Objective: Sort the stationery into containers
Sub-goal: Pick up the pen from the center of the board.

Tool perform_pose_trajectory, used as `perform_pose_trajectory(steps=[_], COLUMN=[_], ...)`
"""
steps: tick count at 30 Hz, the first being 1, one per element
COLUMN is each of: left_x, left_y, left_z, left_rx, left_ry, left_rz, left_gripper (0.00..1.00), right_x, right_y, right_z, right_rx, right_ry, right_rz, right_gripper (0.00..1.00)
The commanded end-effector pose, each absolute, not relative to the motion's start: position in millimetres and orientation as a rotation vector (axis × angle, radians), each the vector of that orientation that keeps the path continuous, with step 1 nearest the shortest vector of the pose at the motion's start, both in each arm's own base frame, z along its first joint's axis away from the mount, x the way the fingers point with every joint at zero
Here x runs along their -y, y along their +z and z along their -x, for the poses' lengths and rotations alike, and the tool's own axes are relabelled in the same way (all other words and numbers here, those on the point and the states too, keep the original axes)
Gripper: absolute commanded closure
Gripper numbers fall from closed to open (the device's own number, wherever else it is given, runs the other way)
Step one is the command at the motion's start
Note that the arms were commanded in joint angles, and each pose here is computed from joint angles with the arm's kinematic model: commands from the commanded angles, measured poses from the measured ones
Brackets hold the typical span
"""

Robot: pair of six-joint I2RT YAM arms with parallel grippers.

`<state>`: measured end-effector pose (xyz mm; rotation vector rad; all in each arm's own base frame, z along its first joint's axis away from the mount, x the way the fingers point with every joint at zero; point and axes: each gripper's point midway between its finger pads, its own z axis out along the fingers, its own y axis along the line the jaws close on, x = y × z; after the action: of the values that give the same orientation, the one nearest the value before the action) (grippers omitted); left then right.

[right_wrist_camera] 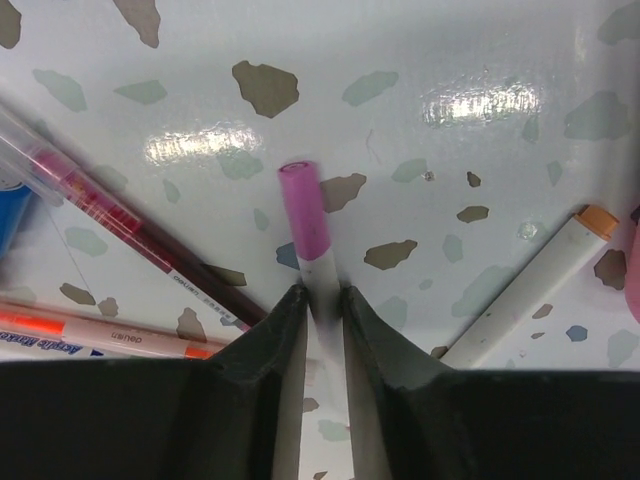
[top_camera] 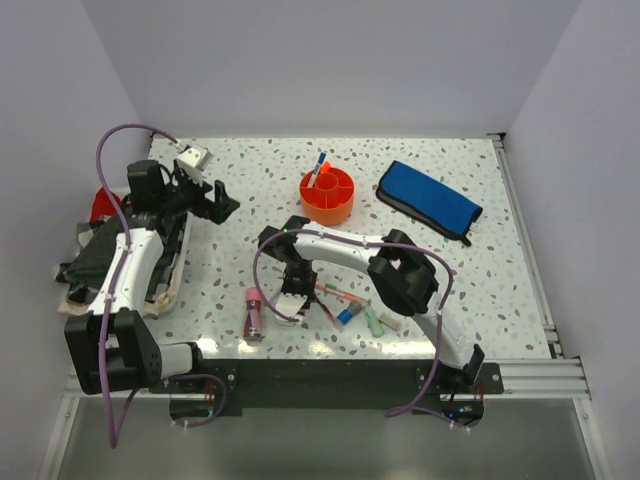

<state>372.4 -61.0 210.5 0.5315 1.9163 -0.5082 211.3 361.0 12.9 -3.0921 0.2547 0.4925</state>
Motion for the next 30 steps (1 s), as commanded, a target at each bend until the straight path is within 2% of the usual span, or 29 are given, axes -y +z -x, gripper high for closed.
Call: perform_pose_trajectory(steps=[1,3,9,16,21,24,25,27,28,30], left_x=[65,65,64,66,63,59,58,58,60,61], left_y=[238,238,249,274,279,281,281,285,285,283], left_z=[-372,-371,-366,-368,-380,-391,-394,-402,-403,-409], left_rx=[-1.854,-1.853,-1.835,-1.788,-1.780,-1.777,-1.776,-1.766,-1.763,-1.767], left_ry=[-0.517,-0.511,-0.480,-0.479,-0.470,-0.457,-0.455,-0.467,-0.478,-0.501], left_rz=[-0.532,-0.538,-0.576,-0.571,-0.543,-0.511,-0.501,-0.489,-0.491,-0.486], left_gripper=[0.00,0.00,0.00,0.00,0.00,0.00,0.00,0.00,0.00,0.00], right_x=[-334,-335,-355,-419,-432,-442,-448,-448,-444,-436], right_y=[-41,-39,6,132,190,230,257,283,310,327], right_z=[-200,-198,-202,-229,-241,-270,-303,-327,-364,-390], right_rx=[-0.137,-0.158,-0.386,-0.663,-0.941,-1.171,-1.183,-1.387,-1.351,-1.476], right_ry=[0.575,0.578,0.567,0.544,0.656,0.796,0.802,0.979,0.973,1.133], right_rz=[3.222,3.202,3.070,2.635,2.346,2.039,1.876,1.595,1.444,1.194], right_gripper=[0.93,1.00,1.00,1.00,1.00,1.00,1.00,1.00,1.00,1.00])
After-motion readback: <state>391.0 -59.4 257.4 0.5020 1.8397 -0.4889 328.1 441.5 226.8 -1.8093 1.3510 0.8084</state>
